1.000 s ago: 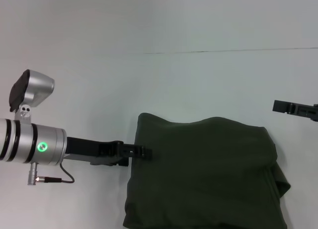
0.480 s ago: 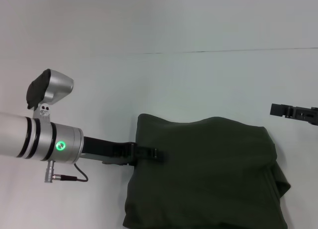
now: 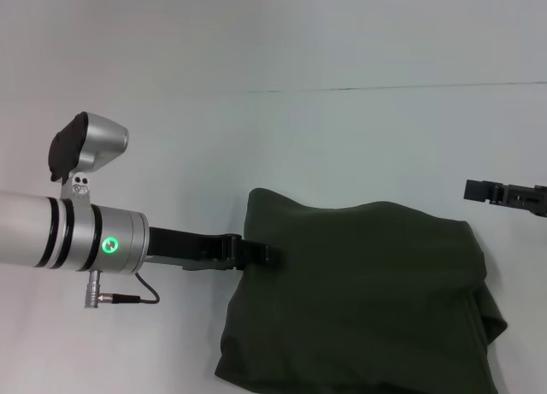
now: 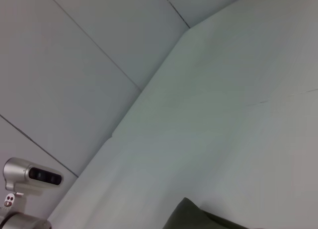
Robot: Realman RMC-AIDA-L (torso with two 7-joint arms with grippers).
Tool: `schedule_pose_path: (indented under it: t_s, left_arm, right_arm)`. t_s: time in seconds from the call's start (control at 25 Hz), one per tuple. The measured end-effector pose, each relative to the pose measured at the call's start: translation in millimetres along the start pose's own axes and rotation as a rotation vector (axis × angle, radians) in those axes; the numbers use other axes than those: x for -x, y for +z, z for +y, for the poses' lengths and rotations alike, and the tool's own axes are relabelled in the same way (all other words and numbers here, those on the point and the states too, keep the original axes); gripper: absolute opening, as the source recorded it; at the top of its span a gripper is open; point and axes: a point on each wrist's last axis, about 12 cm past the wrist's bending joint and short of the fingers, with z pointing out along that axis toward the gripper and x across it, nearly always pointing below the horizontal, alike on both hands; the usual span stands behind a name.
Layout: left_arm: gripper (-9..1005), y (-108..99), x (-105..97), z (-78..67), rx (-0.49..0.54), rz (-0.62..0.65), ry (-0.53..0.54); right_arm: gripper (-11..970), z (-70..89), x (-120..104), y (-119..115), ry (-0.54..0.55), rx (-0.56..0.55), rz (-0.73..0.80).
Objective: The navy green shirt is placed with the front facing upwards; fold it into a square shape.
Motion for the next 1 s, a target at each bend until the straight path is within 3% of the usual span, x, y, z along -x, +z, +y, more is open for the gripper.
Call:
schedule_pose_path:
  t_s: [0.12, 0.56, 1.0]
  left_arm:
    - [670, 1, 0, 0.2, 0.009, 0.007, 0.009]
    - [204, 7, 2, -1.8, 0.041, 0.015, 0.060]
    - [123, -8, 15, 11.0, 0.088, -0.092, 0.047]
  right_arm:
    - [803, 0.5, 0, 1, -0.001, 0.003, 0.002]
    - [802, 2.4, 2, 5, -0.007, 0.014, 0.009]
    - [804, 2.5, 4, 6, -0.011, 0.014, -0.002]
